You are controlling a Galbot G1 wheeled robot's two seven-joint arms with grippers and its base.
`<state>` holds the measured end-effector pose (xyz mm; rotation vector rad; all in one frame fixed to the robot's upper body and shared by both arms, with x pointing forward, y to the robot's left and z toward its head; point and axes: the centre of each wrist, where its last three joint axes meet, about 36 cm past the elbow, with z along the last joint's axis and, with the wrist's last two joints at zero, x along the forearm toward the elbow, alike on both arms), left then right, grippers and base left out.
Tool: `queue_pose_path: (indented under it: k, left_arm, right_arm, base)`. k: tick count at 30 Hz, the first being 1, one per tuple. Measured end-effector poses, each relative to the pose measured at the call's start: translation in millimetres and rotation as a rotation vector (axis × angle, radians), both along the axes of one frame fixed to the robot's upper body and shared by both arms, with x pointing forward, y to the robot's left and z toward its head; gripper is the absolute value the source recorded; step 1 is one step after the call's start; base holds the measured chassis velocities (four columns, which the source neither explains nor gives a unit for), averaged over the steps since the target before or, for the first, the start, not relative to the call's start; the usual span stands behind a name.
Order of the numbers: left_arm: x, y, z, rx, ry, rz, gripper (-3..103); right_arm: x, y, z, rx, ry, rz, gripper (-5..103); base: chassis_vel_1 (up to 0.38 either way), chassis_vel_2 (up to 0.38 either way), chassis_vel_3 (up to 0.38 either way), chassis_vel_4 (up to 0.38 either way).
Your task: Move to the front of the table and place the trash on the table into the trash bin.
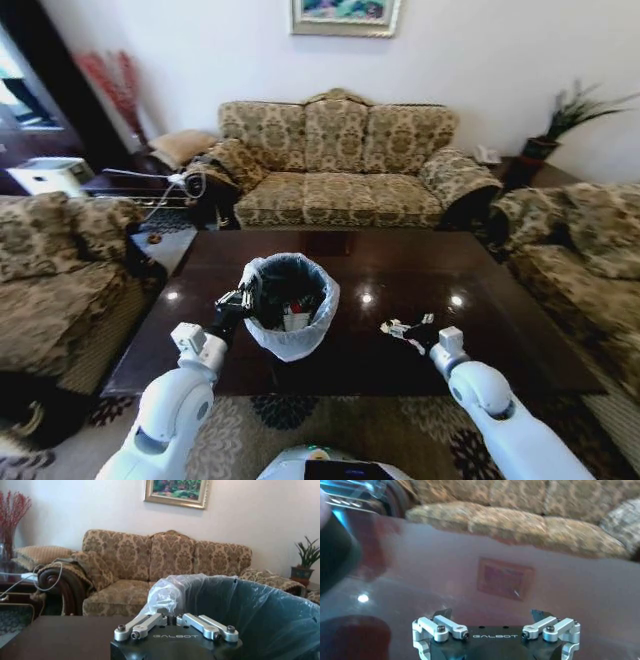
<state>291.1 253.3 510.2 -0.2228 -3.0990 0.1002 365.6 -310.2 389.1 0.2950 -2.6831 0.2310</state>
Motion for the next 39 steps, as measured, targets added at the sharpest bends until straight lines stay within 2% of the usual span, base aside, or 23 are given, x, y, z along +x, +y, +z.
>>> queue_pose_path:
  k: [5,13,18,25,26,30,31,33,34,36,38,39]
  left_arm:
    - [-2,0,-1,0.005,-0.013,0.001,3]
    - [-4,-1,-2,0.032,-0.013,-0.008,3]
    - [-5,-2,-3,0.039,-0.008,-0.009,3]
    - [-4,-3,-2,0.034,-0.01,-0.013,3]
    - [-4,-3,-2,0.033,-0.01,-0.014,3]
    - [-4,-3,-2,0.031,-0.011,-0.014,3]
    - [-4,-2,-3,0.031,-0.012,-0.013,3]
    - [-4,-2,-3,0.031,-0.013,-0.012,3]
    - [-3,-2,-2,0.031,-0.015,-0.011,3]
    - [-3,-1,-2,0.03,-0.016,-0.012,3]
    - [-1,-1,-2,0.028,-0.02,-0.014,3]
    - [-1,-1,-2,0.028,-0.02,-0.014,3]
  right_arm:
    - [0,-6,-15,-0.023,0.031,-0.06,100]
    - [-5,-36,-54,-0.025,0.109,-0.158,100]
    - [-6,-47,-67,-0.015,0.127,-0.185,100]
    - [-7,-49,-78,0.025,0.141,-0.178,100]
    - [-6,-48,-80,0.036,0.143,-0.178,103]
    - [-5,-44,-83,0.061,0.149,-0.195,99]
    - [-5,-43,-85,0.066,0.149,-0.2,89]
    - [-5,-43,-85,0.068,0.149,-0.201,89]
    - [-5,-42,-86,0.071,0.148,-0.201,79]
    - [-5,-41,-86,0.073,0.147,-0.201,79]
    - [-6,-39,-87,0.077,0.143,-0.203,68]
    - [-6,-39,-87,0.077,0.143,-0.203,68]
  base:
    - [-0.025,-0.033,-0.006,-0.007]
    - [0.0,0.0,0.0,0.0]
    - [0.0,0.0,0.0,0.0]
    - [0.0,0.0,0.0,0.0]
    - [0.0,0.0,0.0,0.0]
    - [0.0,0.0,0.0,0.0]
    - [0.0,0.0,0.0,0.0]
    - [0.0,0.0,0.0,0.0]
    - [0.0,0.0,0.0,0.0]
    - [0.0,0.0,0.0,0.0]
    - [0.0,0.0,0.0,0.0]
    - [0.0,0.0,0.0,0.0]
